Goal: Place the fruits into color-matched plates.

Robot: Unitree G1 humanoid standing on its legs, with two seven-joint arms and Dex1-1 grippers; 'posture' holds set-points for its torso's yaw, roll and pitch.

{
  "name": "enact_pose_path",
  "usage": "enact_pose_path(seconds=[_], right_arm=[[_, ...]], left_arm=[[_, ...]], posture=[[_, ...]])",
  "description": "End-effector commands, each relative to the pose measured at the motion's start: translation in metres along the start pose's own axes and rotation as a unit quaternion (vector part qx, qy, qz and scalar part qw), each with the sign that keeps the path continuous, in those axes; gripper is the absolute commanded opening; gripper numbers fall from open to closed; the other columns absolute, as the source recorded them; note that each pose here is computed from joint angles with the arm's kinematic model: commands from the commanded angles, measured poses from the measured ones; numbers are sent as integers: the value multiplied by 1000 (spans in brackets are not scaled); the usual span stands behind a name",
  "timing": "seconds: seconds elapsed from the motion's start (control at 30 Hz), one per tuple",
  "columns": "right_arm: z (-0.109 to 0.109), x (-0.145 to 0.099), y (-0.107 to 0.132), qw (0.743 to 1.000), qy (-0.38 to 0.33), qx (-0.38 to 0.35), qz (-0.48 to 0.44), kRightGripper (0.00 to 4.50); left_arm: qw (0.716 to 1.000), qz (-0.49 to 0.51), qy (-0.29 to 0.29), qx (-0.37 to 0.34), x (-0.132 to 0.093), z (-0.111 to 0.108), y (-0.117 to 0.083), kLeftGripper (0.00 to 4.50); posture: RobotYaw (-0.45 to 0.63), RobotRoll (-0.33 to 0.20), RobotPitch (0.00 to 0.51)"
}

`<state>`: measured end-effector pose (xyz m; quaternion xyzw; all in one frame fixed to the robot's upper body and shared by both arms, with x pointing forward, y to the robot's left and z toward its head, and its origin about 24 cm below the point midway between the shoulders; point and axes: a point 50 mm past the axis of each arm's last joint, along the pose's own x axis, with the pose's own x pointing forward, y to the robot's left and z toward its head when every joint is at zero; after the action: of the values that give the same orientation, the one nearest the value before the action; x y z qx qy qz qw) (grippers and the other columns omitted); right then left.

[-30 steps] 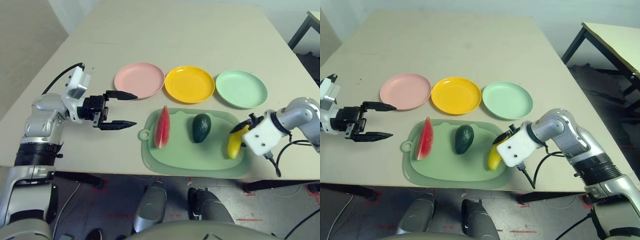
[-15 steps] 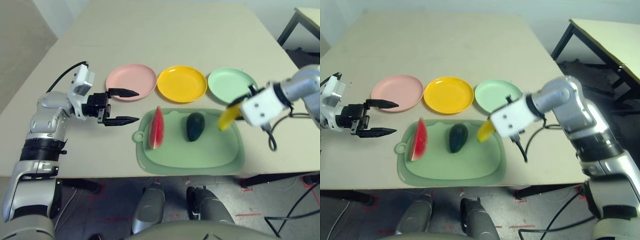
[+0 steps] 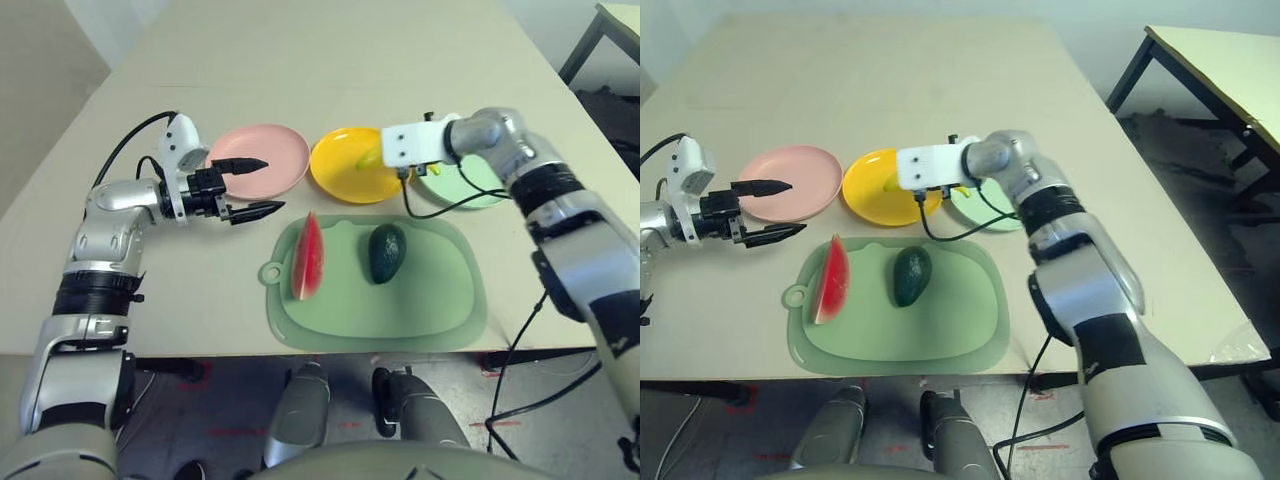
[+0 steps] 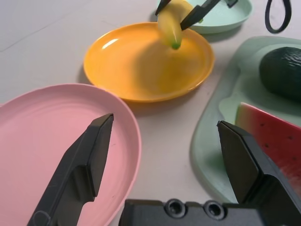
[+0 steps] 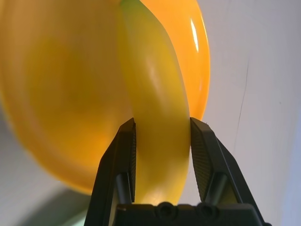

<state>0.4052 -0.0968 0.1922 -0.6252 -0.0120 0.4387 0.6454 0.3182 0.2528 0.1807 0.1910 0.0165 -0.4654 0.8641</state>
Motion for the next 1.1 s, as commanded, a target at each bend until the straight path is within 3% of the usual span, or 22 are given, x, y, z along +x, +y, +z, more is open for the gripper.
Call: enact_pose_path(seconds=[0.03, 0.4, 0.53, 0.67, 0.9, 1.1], right_arm=[[-1, 7, 5, 1000, 19, -16, 2, 1662], [-3, 11, 13, 999, 29, -18, 11, 1662], [-1, 9, 10, 999, 19, -34, 6, 2892], [3, 4, 1, 998, 8, -56, -2, 4406], [19, -16, -25, 995, -50, -85, -1, 4462], [13, -54, -28, 985, -83, -115, 97, 4462]], left_arm=[[1000, 3, 6, -2, -2, -1, -2, 4500], [1000, 0, 3, 4, 5, -1, 0, 4500], [1000, -1, 0, 8, 8, 0, 2, 4500], [1000, -4, -2, 10, 10, 0, 3, 4500], [1000, -9, -7, 18, 11, 2, 7, 4500], [999, -41, -4, 29, 11, 3, 7, 4500]], posture=[[291, 0, 146], [277, 0, 134], [272, 0, 129], [264, 0, 121], [252, 0, 109], [228, 0, 114]])
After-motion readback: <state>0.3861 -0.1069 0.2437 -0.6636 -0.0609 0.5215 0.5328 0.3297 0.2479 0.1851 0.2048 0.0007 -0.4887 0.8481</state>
